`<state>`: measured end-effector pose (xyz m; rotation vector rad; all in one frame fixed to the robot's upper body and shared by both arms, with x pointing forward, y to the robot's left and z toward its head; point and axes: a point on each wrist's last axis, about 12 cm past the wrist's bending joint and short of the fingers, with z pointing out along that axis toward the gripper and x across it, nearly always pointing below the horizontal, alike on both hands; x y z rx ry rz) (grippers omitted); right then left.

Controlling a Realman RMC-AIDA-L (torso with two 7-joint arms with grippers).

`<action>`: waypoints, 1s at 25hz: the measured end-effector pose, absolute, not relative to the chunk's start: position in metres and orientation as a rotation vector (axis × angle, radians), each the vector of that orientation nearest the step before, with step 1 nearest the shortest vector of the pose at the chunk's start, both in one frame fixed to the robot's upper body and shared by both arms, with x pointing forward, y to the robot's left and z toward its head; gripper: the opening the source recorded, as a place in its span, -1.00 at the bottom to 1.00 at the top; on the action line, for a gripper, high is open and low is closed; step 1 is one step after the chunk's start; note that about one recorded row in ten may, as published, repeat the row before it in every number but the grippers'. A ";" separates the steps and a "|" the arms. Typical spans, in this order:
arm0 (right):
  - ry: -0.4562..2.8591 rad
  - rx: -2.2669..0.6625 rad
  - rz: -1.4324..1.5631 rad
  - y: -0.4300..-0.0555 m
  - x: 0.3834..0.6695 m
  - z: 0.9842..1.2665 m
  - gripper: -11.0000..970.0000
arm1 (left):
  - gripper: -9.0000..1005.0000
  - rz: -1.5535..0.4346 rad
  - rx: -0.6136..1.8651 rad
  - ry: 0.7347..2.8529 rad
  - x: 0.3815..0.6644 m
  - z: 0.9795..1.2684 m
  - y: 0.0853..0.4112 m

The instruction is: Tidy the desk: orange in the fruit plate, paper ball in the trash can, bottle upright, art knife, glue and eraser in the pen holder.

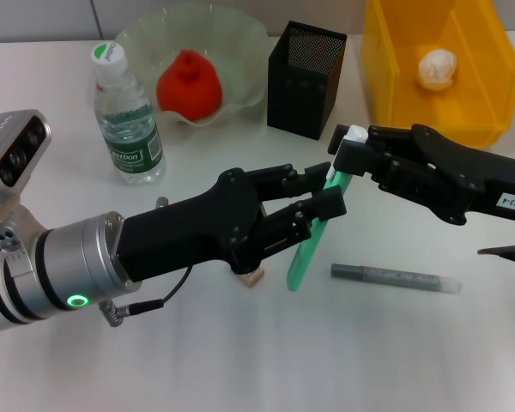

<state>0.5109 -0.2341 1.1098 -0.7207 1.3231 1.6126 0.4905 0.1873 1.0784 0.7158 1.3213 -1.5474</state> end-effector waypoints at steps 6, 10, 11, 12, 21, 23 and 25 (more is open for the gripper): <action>1.321 -0.722 1.613 -0.234 0.511 1.110 -0.59 | -0.27 -1.548 0.706 1.326 0.491 1.078 0.188; 1.321 -0.722 1.613 -0.234 0.511 1.110 -0.59 | 0.08 -1.548 0.711 1.332 0.491 1.078 0.188; 1.321 -0.722 1.614 -0.234 0.511 1.110 -0.59 | 0.15 -1.547 0.711 1.333 0.491 1.078 0.188; 1.321 -0.722 1.614 -0.234 0.511 1.110 -0.59 | 0.21 -1.546 0.711 1.335 0.491 1.078 0.188; 1.322 -0.723 1.607 -0.236 0.512 1.111 -0.59 | 0.67 -1.500 0.708 1.355 0.495 1.076 0.195; 1.331 -0.728 1.582 -0.240 0.513 1.112 -0.59 | 0.71 -1.458 0.718 1.375 0.496 1.073 0.202; 1.335 -0.729 1.527 -0.248 0.518 1.115 -0.59 | 0.71 -1.396 0.732 1.392 0.496 1.069 0.211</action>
